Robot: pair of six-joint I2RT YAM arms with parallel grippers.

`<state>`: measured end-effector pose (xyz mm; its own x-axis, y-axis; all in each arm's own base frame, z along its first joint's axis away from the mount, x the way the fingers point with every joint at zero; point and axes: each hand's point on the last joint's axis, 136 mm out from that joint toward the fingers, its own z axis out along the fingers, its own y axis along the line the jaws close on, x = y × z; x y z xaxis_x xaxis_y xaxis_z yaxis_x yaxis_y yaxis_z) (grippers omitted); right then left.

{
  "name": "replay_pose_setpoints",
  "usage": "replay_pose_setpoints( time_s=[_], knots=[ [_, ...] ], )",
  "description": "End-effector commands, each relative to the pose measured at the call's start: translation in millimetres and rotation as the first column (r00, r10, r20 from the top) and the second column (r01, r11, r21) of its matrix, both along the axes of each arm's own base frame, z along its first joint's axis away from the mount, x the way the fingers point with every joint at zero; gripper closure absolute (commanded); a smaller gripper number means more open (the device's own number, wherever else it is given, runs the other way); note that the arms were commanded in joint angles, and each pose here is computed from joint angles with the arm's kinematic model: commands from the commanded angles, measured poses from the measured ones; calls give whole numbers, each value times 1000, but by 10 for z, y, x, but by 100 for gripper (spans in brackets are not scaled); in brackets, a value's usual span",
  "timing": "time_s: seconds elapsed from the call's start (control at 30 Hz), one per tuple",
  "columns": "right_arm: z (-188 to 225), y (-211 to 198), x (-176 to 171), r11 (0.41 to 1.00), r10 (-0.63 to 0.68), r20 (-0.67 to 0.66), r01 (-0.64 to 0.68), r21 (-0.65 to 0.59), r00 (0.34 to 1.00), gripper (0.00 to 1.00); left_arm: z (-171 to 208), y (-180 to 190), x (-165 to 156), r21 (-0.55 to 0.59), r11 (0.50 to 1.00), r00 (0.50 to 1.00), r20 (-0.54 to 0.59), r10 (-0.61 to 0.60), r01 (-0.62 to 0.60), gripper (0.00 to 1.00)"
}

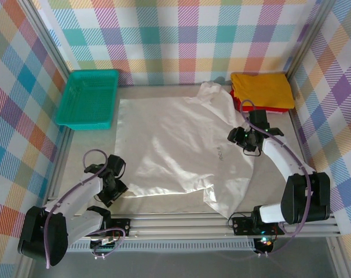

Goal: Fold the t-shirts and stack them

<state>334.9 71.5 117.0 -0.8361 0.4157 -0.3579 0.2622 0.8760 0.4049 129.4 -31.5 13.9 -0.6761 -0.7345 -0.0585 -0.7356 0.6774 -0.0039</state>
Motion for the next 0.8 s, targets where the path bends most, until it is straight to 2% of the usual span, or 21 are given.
replay_pose_setpoints(
  time_s=[0.0, 0.07, 0.13, 0.17, 0.4, 0.5, 0.77],
  knots=[
    [41, 24, 40, 1000, 0, 9, 0, 28, 1000, 47, -58, 42, 79, 30, 1000, 1000, 28, 8, -9, 52],
    [71, 24, 12, 1000, 3, 7, -4, 28, 1000, 47, -94, -1, 138, 14, 1000, 999, 35, -2, 2, 69],
    [90, 1, -47, 1000, 1, -3, -1, 17, 1000, 46, -73, 6, 218, 29, 999, 999, 45, -20, 19, 90],
    [81, -4, -90, 1000, 1, -14, 0, 13, 1000, 46, -29, 15, 269, 44, 999, 998, 51, -31, 29, 97],
    [-80, 138, -756, 994, -37, -299, 65, 84, 954, 44, 341, -18, 703, 80, 994, 982, 167, -92, 79, 100],
    [-183, 264, -1041, 991, -40, -369, 83, 102, 929, 44, 323, -61, 890, 78, 993, 972, 211, -99, 84, 100],
    [-426, 486, -1828, 997, -38, -546, 68, 35, 837, 47, 275, -160, 1298, 71, 991, 961, 244, -131, 117, 100]
  ],
)
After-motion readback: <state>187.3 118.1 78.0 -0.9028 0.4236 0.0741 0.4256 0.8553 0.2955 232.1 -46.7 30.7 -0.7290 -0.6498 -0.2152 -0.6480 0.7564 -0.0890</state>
